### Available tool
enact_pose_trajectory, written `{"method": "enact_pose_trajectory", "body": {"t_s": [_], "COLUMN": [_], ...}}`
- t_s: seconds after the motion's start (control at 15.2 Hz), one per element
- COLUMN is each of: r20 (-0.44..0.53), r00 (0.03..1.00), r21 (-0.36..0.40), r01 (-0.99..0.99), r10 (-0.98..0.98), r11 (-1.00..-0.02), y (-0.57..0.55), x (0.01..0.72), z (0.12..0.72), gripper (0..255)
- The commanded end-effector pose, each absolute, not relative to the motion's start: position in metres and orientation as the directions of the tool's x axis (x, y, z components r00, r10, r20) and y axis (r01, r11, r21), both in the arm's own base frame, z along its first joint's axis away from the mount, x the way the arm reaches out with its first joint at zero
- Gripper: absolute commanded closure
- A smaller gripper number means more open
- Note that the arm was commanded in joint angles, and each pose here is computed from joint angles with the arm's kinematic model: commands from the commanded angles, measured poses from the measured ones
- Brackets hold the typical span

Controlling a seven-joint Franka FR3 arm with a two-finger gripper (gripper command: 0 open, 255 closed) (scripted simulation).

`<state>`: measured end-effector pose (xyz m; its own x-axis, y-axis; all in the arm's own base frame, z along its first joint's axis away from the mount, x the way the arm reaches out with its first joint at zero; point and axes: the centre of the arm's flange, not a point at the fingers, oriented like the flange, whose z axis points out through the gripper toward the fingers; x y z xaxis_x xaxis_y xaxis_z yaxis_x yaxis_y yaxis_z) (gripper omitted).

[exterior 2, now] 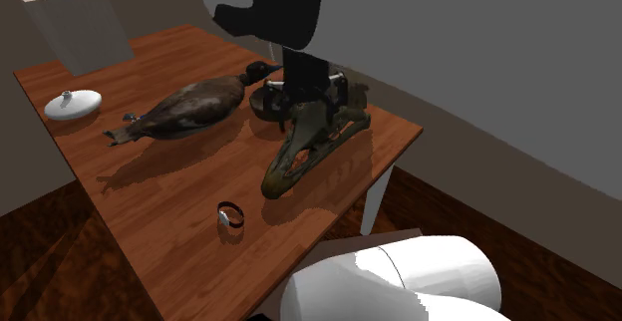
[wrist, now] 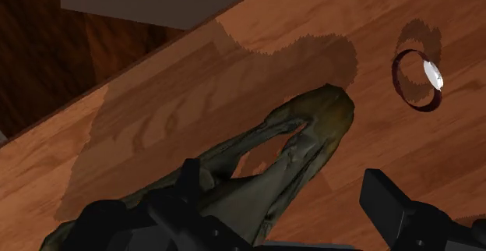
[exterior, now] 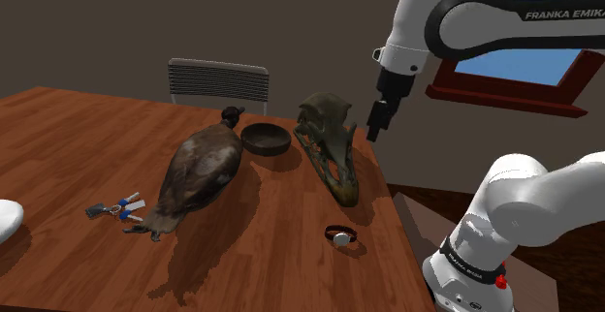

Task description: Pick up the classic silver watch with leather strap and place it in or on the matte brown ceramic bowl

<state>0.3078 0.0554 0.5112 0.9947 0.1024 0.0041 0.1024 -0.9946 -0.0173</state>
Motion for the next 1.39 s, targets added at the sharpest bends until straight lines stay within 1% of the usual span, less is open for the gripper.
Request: {"method": "enact_pose_trajectory", "body": {"t_s": [0.0,0.53,1.06,1.32], "r20": [0.015,0.048,0.073,0.076], "r00": [0.99,0.956,0.899,0.892], "r21": [-0.007,0.039,0.089,0.095], "r01": [0.14,0.287,0.425,0.439], "r10": [0.14,0.288,0.431,0.447], "r11": [-0.99,-0.957,-0.901,-0.893], "y": [0.08,0.175,0.264,0.273], "x": [0.304,0.284,0.252,0.249], "z": [0.5,0.446,0.388,0.366], "gripper": [0,0,0,0]}}
